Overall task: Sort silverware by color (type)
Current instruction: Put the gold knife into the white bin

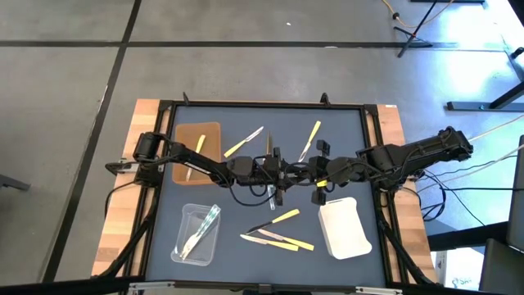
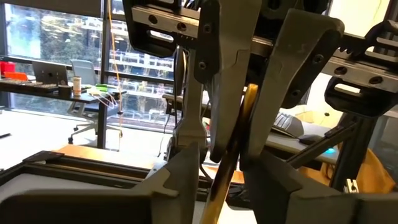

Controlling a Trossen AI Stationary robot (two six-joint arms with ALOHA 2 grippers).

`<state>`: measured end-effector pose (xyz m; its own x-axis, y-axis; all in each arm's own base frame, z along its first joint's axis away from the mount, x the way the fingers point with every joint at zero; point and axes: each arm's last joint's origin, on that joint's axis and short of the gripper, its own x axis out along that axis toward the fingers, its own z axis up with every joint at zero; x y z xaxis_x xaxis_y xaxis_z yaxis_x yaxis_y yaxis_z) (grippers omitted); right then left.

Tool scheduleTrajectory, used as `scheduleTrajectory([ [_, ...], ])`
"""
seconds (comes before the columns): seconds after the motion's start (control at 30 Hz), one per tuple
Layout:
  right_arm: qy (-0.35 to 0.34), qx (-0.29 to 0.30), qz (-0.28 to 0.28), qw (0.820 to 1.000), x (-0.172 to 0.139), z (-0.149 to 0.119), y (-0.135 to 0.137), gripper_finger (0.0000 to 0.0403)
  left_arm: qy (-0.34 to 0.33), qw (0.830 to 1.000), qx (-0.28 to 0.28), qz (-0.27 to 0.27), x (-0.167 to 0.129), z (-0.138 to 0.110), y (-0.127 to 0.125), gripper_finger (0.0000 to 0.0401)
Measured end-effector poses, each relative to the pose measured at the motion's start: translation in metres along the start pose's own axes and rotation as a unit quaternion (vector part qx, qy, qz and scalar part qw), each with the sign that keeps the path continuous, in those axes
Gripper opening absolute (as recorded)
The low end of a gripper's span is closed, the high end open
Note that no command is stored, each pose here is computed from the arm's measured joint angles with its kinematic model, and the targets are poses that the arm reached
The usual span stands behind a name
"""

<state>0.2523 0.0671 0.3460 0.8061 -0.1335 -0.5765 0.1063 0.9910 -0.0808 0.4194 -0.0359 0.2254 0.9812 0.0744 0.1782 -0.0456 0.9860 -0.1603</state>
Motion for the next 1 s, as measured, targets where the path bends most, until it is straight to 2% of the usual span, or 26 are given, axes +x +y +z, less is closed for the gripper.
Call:
scheduleTrajectory([
  [0.17,0.003,-0.001,-0.001,1.0,0.0,-0.001,0.0,0.0,0.0,1.0,0.0,0.0,0.0,0.0,0.0,0.0135],
  [0.43,0.018,-0.007,-0.004,1.0,-0.004,-0.001,-0.002,0.0,0.018,1.0,0.005,0.003,0.0,-0.003,0.0,0.0137],
  [0.8,0.025,0.004,-0.009,1.0,-0.04,0.025,-0.012,0.0,0.029,1.0,0.007,0.005,0.0,-0.005,0.001,0.0139],
  [1.0,0.065,0.053,0.024,0.996,-0.063,0.031,-0.017,0.0,0.03,0.999,0.008,0.005,0.0,-0.005,0.001,0.0139],
])
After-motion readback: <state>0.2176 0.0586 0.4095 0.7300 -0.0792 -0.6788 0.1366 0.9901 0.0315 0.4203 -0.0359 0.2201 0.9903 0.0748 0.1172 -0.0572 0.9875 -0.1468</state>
